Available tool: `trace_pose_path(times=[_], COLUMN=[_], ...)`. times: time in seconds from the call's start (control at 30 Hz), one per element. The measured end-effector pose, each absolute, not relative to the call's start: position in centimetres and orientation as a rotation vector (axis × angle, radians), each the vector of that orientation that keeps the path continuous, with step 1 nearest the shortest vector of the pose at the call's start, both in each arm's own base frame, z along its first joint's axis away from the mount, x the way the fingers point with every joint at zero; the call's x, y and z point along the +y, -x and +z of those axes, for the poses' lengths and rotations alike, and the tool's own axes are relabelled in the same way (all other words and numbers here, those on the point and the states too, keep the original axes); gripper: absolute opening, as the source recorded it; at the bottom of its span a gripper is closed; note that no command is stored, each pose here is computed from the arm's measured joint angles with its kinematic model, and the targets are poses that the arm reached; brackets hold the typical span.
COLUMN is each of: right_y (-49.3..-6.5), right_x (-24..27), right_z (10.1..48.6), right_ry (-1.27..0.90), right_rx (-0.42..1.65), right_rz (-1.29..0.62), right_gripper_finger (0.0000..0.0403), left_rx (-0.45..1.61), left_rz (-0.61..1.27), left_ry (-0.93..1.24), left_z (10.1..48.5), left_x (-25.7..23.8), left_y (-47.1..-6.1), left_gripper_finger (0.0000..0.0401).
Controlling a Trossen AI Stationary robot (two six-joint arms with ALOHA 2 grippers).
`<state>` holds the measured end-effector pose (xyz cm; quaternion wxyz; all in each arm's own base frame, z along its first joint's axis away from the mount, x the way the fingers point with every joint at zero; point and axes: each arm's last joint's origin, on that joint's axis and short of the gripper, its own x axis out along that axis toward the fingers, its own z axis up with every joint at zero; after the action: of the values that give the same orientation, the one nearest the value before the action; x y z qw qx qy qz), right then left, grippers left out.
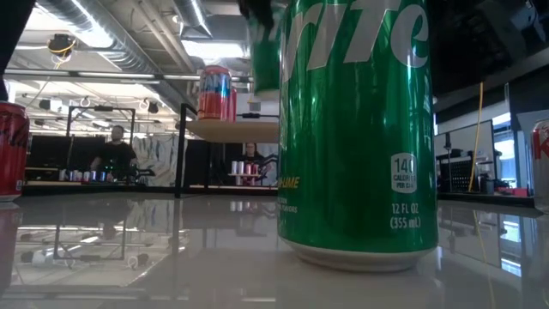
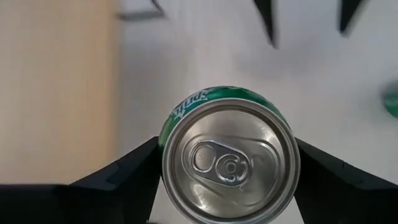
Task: Place canned beverage on shelf
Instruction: Put the top green soda can on the shelf
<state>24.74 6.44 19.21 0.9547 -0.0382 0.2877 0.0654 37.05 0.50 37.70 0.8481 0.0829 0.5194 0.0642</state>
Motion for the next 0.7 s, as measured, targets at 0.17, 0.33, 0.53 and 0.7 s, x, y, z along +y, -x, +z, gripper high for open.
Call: trace_pose_path(times=[0.17, 0.33, 0.53, 0.7], right_y=[-24.9, -25.2, -25.4, -25.6], right_x=[6.0, 4.3, 1.9, 0.0], right_z=[19.2, 19.1, 19.1, 19.2], right_ry=[0.087, 0.056, 0.029, 0.027], right_rx=[0.581, 0.597, 0.604, 0.595], right_rz=[0.137, 0.110, 0.069, 0.028], right_gripper_finger=[0.0370, 0.0370, 0.0370, 0.0370], left_rx=[1.007, 0.935, 0.909, 0.930], left_rz=[0.205, 0.261, 0.339, 0.346], left_ry=[-0.199, -0.171, -0.110, -0.081], left_z=[41.5, 44.1, 45.1, 44.3], left_x=[5.3, 10.5, 15.9, 19.4], left_y=[-35.8, -33.8, -31.0, -30.0], left_gripper_finger=[0.0280, 0.0280, 0.0280, 0.0280])
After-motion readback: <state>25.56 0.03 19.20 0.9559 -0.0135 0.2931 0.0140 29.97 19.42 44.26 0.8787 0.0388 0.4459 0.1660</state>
